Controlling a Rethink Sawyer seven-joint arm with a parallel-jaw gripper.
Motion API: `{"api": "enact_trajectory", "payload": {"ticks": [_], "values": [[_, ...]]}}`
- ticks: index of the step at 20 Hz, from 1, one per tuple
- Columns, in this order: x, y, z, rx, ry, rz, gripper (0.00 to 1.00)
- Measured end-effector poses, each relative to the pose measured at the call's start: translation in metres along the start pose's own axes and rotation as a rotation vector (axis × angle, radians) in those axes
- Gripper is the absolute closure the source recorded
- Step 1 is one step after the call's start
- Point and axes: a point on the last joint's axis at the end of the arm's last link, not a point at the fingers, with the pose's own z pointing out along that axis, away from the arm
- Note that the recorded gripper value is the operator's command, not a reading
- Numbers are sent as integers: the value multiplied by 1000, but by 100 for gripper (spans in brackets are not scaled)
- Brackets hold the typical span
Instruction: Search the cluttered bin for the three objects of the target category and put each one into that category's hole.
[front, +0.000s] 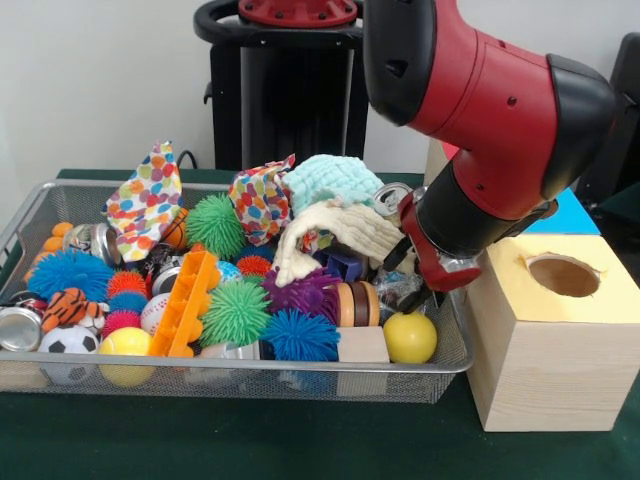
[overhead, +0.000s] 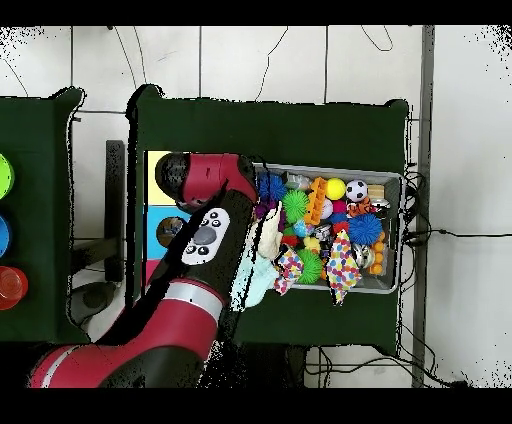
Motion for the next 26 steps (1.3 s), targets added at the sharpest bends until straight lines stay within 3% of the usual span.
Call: {"api": "enact_trajectory", "payload": {"ticks": [5, 26], "values": [[4, -1, 0, 8, -19, -8, 0], [5, -4, 5, 31, -8, -6, 0]]}}
